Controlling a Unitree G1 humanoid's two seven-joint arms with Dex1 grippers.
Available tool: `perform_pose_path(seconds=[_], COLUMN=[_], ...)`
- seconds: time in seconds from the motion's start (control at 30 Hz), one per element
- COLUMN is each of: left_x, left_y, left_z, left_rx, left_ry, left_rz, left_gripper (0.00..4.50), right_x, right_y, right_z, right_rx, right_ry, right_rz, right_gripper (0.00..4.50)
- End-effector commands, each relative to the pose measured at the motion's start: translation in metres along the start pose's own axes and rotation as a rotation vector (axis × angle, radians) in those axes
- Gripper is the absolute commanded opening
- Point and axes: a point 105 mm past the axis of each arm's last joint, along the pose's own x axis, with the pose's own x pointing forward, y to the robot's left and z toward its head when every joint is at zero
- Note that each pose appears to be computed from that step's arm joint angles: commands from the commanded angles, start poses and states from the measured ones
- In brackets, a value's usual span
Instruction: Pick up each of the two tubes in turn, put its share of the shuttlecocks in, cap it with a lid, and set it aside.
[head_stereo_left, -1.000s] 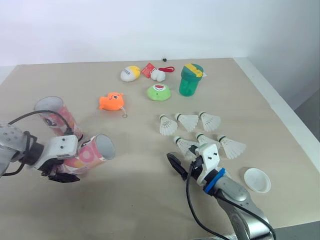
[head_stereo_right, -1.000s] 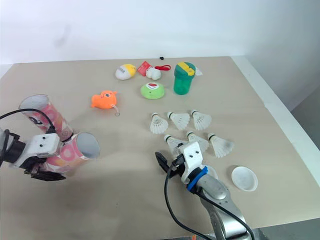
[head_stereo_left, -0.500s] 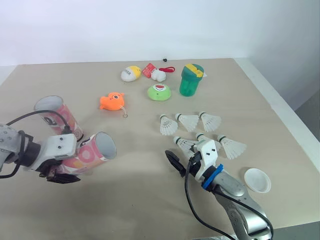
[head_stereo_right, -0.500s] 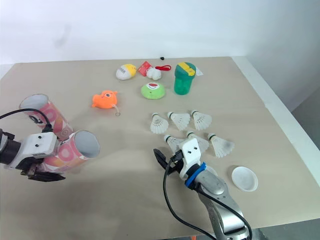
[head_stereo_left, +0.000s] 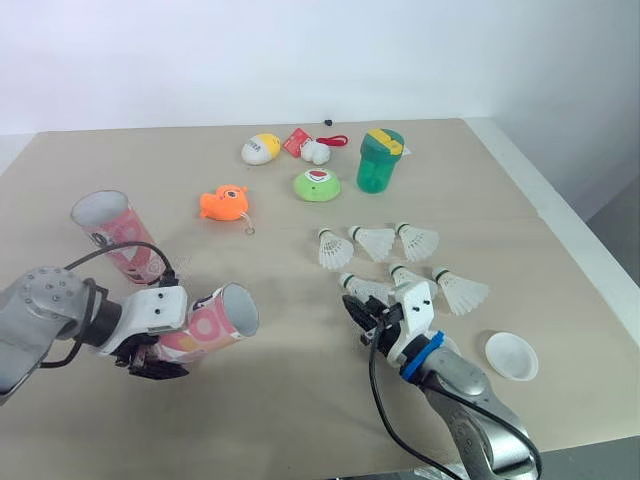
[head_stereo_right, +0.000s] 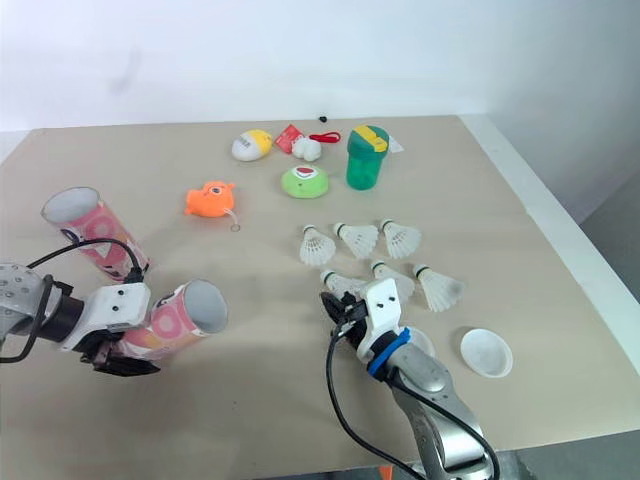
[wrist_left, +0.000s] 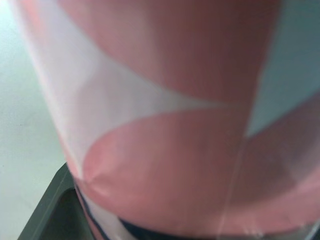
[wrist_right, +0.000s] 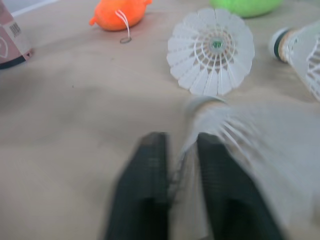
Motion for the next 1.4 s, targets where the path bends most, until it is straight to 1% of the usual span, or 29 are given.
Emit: perform_pose_path(seconds=[0.03, 0.13, 0.2, 0.27, 0.33, 0.43, 0.53, 0.67, 0.8, 0.9, 1.0, 1.07, 1.1, 1.13, 1.23, 1.27, 1.3, 1.33, 1.37, 1.4], left_x=[0.001, 0.002, 0.003, 0.004, 0.005, 0.006, 0.007, 0.008, 0.006, 0.006, 0.008, 0.009, 0.009, 0.009, 0.009, 0.009, 0.009, 0.009, 0.010, 0.010], left_y=[0.002, 0.002, 0.003, 0.004, 0.005, 0.007, 0.010, 0.012, 0.016, 0.016, 0.013, 0.012, 0.012, 0.012, 0.011, 0.011, 0.011, 0.011, 0.011, 0.010], left_z=[0.000, 0.000, 0.000, 0.001, 0.002, 0.003, 0.003, 0.006, 0.008, 0.008, 0.009, 0.011, 0.011, 0.011, 0.011, 0.011, 0.011, 0.011, 0.010, 0.009], left_rx=[0.004, 0.001, -0.002, -0.003, 0.001, 0.004, 0.004, 0.009, 0.014, 0.014, 0.013, 0.011, 0.010, 0.009, 0.006, 0.005, 0.004, 0.002, 0.001, 0.000], left_ry=[0.007, 0.008, 0.005, 0.003, 0.000, -0.005, -0.006, -0.018, -0.020, -0.024, -0.030, -0.037, -0.039, -0.040, -0.044, -0.045, -0.046, -0.046, -0.046, -0.044], left_rz=[0.009, 0.007, 0.007, 0.009, 0.011, 0.009, 0.012, 0.014, 0.026, 0.027, 0.022, 0.021, 0.022, 0.022, 0.023, 0.024, 0.024, 0.024, 0.024, 0.024], left_gripper=[3.28, 3.28, 3.28, 3.28, 3.28, 3.28, 3.28, 3.28, 3.28, 3.28, 3.28, 3.28, 3.28, 3.28, 3.28, 3.28, 3.28, 3.28, 3.28, 3.28], right_x=[-0.001, -0.003, -0.004, -0.004, -0.005, -0.006, -0.002, 0.004, 0.012, 0.023, 0.035, 0.038, 0.039, 0.038, 0.034, 0.032, 0.031, 0.030, 0.031, 0.032], right_y=[0.001, 0.003, 0.011, 0.023, 0.037, 0.054, 0.065, 0.079, 0.089, 0.098, 0.118, 0.123, 0.122, 0.121, 0.116, 0.114, 0.109, 0.104, 0.097, 0.088], right_z=[0.008, 0.010, 0.018, 0.037, 0.051, 0.073, 0.090, 0.089, 0.083, 0.079, 0.078, 0.080, 0.081, 0.082, 0.090, 0.093, 0.093, 0.095, 0.097, 0.099], right_rx=[0.016, 0.024, 0.031, 0.041, 0.022, -0.004, -0.093, -0.194, -0.254, -0.254, -0.214, -0.190, -0.183, -0.180, -0.122, -0.104, -0.089, -0.075, -0.063, -0.056], right_ry=[-0.037, -0.046, -0.074, -0.128, -0.149, -0.148, -0.120, -0.040, 0.013, 0.022, 0.004, -0.014, -0.018, -0.020, -0.059, -0.075, -0.091, -0.114, -0.147, -0.177], right_rz=[0.004, 0.016, 0.073, 0.172, 0.285, 0.463, 0.613, 0.772, 0.868, 0.910, 0.953, 0.955, 0.951, 0.949, 0.935, 0.923, 0.894, 0.852, 0.798, 0.723], right_gripper=[0.11, 0.11, 0.11, 0.11, 0.11, 0.11, 0.11, 0.11, 0.11, 0.11, 0.11, 0.11, 0.68, 0.89, 2.28, 2.83, 3.23, 3.76, 4.20, 4.43])
